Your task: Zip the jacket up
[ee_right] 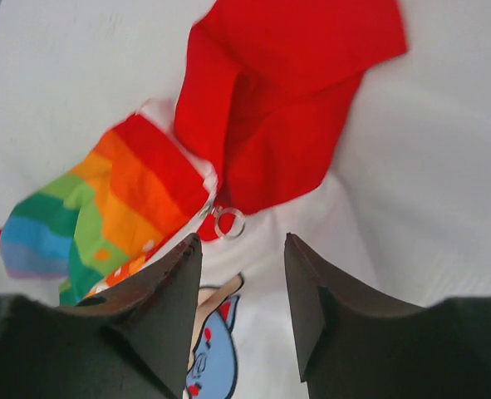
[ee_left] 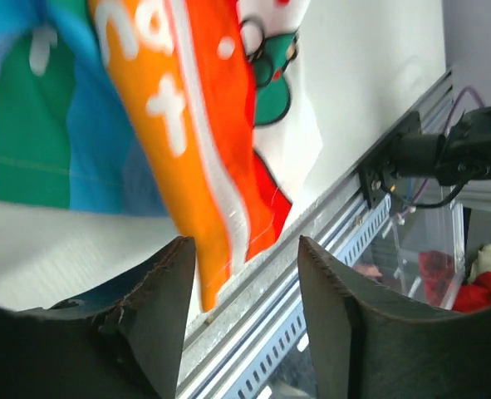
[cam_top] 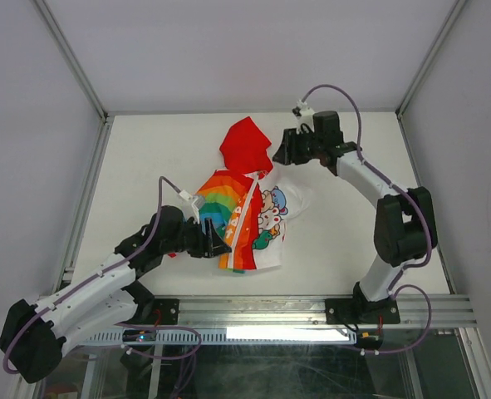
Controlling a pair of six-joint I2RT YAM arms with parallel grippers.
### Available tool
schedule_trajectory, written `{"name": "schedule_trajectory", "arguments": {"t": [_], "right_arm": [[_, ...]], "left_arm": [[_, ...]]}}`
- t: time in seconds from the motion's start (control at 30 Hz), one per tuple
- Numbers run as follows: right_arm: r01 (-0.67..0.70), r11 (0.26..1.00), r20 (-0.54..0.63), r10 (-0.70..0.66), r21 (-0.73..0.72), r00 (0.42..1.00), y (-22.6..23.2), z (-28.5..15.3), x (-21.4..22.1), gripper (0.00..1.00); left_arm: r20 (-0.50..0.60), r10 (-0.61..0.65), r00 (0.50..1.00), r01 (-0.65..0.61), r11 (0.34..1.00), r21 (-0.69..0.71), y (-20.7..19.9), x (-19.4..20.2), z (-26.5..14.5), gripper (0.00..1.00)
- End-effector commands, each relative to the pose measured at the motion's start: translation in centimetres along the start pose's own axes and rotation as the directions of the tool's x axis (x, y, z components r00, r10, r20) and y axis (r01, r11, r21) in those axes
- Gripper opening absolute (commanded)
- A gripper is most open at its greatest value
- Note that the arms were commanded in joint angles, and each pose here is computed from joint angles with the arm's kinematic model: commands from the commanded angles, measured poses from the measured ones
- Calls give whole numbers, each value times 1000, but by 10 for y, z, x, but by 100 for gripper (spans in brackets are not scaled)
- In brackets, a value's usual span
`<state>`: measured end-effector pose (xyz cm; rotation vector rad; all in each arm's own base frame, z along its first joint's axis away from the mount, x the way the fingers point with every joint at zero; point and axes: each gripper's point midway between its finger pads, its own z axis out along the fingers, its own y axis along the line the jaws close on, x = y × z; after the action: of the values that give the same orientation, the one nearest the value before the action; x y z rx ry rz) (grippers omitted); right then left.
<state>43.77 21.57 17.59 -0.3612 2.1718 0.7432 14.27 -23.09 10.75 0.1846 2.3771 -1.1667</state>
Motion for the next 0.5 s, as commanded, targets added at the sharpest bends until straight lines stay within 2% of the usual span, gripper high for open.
{"name": "schedule_trajectory", "arguments": {"t": [0.0, 0.1, 0.17, 0.23, 0.27, 0.3, 0.4, 0.47], "right_arm": [[-7, 995, -44, 2, -102, 999, 34, -10, 32, 50], [-9, 998, -9, 8, -61, 1000, 33, -30, 43, 60], [-25, 998, 44, 23, 62, 999, 12, -49, 42, 66], [-61, 987, 99, 47, 150, 994, -3, -74, 38, 71], [-80, 981, 131, 57, 176, 990, -8, -88, 35, 82], [-101, 972, 171, 65, 214, 983, -14, -103, 31, 97], [-129, 947, 292, 39, 294, 956, -14, -149, 21, 99], [-143, 923, 363, 4, 357, 932, -15, -181, 17, 100]], "left_arm": [[148, 119, 982, -115, 993, -38, -24, -54, -12, 56], [220, 157, 963, -134, 984, -117, -23, -83, -19, 68], [289, 160, 944, -109, 977, -184, -13, -104, -27, 81], [339, 157, 927, -94, 976, -197, -13, -122, -35, 89], [364, 158, 918, -85, 975, -208, -12, -132, -41, 92], [385, 160, 909, -78, 973, -219, -12, -140, -47, 95], [473, 185, 861, -66, 964, -258, -16, -166, -76, 99], [547, 224, 806, -66, 954, -293, -24, -179, -103, 99]]}}
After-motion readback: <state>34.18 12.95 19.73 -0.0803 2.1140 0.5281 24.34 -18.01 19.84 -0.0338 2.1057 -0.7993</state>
